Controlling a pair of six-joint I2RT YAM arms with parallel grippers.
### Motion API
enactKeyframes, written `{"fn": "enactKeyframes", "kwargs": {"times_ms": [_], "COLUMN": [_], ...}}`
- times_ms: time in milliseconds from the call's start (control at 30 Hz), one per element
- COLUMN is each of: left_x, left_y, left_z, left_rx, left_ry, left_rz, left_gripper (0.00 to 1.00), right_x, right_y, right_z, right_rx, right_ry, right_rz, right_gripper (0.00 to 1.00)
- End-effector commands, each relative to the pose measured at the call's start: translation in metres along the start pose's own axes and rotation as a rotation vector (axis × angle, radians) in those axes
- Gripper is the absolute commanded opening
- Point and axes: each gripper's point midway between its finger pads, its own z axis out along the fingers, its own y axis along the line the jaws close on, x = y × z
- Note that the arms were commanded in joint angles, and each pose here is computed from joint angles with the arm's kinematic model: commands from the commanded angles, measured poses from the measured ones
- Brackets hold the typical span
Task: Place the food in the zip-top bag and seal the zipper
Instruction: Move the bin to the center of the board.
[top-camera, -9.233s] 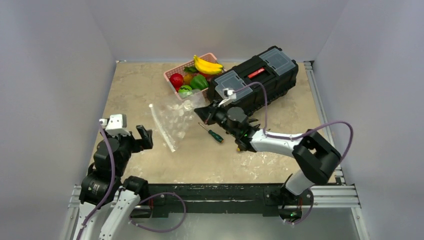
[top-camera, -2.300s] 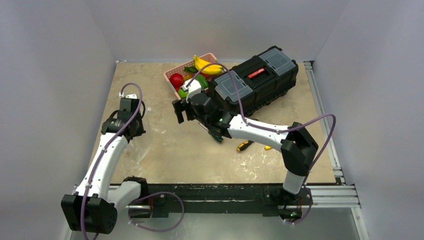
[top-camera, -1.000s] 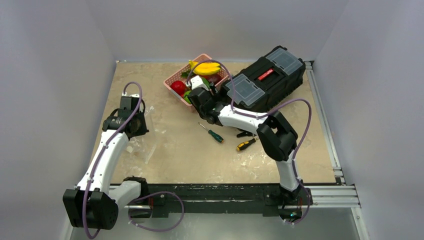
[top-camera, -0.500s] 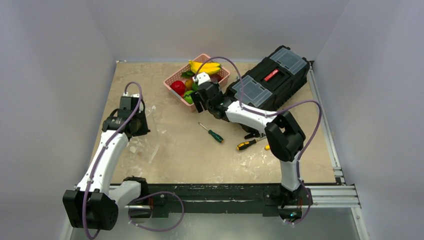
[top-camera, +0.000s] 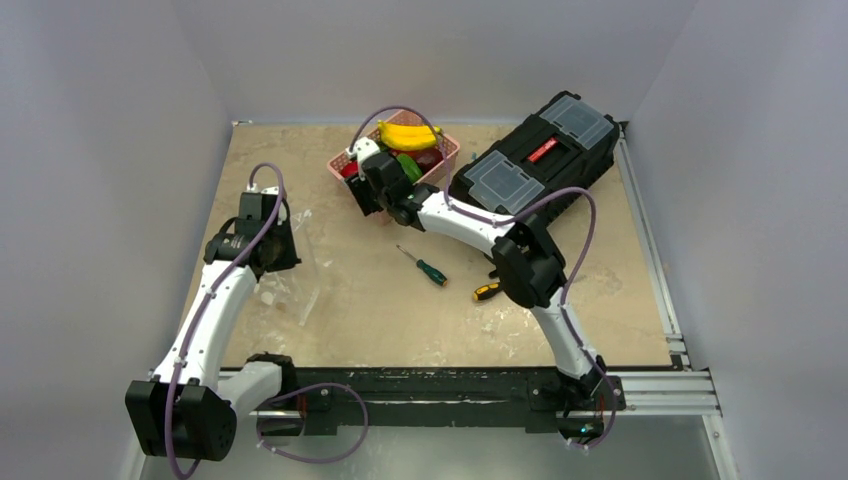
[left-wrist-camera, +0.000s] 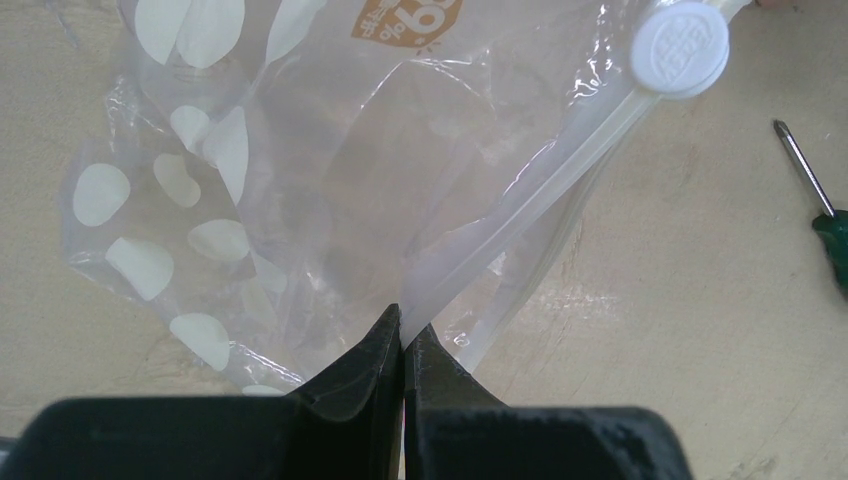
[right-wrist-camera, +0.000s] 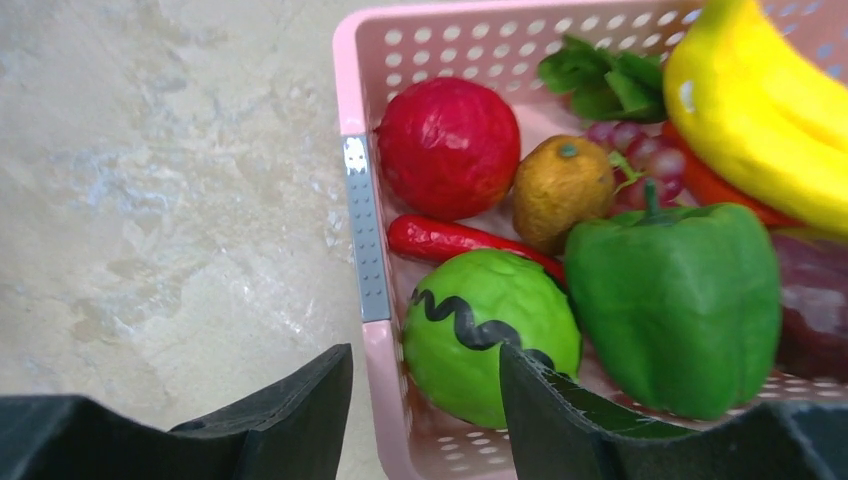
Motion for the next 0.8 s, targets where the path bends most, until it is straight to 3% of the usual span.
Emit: {"fn": "enactKeyframes", "kwargs": {"times_ms": [0,300,467,600,767], "left_x": [-0.021,-0.022,-0.028,-0.037,-0.065], "left_y": [-0.003,-0.003,-0.001,0.001,-0.001], "left_z": [-0.009,-0.007,-0.005,-0.006,-0.016], "left_rx": [0.016,0.016,-0.005,-0.023,-0.030], "left_ry": [-0.084,-0.078,-0.076,-0.069,-0.093], "left_rz": [-0.018,-0.021,-0.034,-0.076,-0.091], "left_gripper": [0.00,0.00,0.00,0.00,0.00], "right_x": [-0.004,0.044,0.060,0.070,0.080], "right_y": [0.007,0.023,0.033,0.041,0.061], "right_z": [0.006,0.015,-0.001,-0.020,-0.051], "right_rx": [-0.033,-0.014,0.000,-0.066,-0.177], "right_ry": [0.013,0.117,0.139,0.158,0.170], "right_rz": [-0.032,-0.086,-0.120,-0.103,-0.072], "right_gripper": [0.53,0.30,0.24,0.13,0.12]}}
